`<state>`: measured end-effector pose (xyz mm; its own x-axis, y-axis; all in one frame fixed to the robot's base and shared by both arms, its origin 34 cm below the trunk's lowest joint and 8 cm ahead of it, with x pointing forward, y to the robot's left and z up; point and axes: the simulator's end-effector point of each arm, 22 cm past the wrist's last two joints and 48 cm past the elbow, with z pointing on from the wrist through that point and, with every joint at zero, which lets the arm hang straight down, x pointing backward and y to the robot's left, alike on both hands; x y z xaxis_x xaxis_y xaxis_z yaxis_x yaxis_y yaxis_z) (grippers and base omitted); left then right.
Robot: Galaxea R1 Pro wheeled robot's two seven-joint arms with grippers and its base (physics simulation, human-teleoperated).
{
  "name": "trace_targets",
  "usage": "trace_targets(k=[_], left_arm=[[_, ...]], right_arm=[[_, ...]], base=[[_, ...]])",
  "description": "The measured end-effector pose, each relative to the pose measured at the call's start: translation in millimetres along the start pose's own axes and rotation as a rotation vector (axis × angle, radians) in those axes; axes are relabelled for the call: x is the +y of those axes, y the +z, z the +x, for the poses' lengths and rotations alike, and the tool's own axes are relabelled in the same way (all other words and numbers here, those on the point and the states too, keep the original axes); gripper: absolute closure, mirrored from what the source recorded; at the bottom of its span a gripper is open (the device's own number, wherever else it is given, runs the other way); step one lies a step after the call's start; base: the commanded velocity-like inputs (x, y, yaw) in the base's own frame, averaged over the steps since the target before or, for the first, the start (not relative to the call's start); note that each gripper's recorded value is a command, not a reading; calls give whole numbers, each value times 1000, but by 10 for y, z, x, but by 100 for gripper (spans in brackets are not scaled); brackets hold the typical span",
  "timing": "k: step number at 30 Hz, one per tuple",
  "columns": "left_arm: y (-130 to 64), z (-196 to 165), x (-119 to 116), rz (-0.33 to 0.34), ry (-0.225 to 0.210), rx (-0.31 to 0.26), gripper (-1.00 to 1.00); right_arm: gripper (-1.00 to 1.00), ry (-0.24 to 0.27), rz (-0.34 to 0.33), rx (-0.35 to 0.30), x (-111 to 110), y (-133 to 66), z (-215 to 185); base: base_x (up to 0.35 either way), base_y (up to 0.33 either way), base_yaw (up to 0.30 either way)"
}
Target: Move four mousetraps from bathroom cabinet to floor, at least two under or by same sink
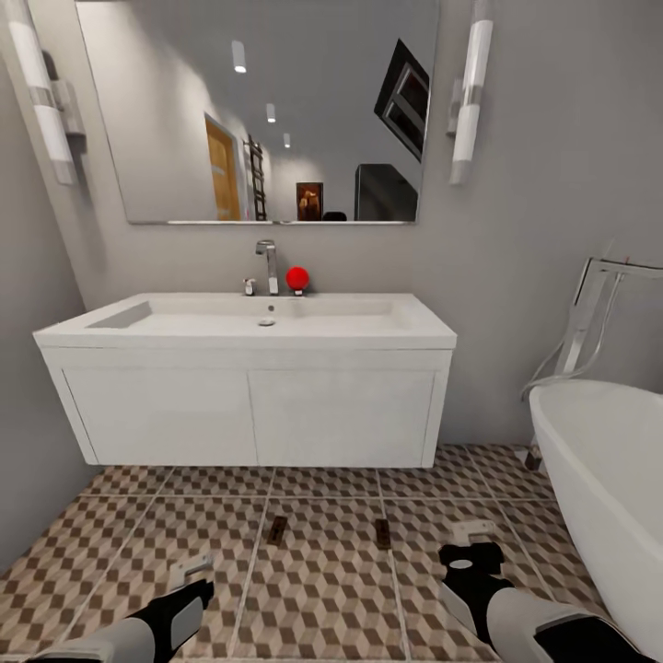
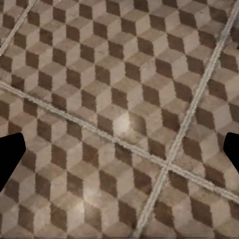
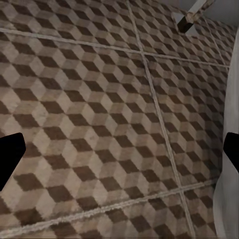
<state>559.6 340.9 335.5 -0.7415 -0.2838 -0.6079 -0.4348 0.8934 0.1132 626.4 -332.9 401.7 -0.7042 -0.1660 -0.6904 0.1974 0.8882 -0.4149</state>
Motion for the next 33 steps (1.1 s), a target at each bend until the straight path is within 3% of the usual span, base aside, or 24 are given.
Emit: trace_targets(k=[20, 33], left_arm=[[-285, 259, 199, -24, 29, 72, -100], [-535, 780, 316, 5, 57, 164, -100]], right_arm=[[-100, -52, -54, 110, -109, -269, 564], [-100, -82, -69, 176, -205, -516, 896]], base=[[0, 0, 0], [0, 0, 0]])
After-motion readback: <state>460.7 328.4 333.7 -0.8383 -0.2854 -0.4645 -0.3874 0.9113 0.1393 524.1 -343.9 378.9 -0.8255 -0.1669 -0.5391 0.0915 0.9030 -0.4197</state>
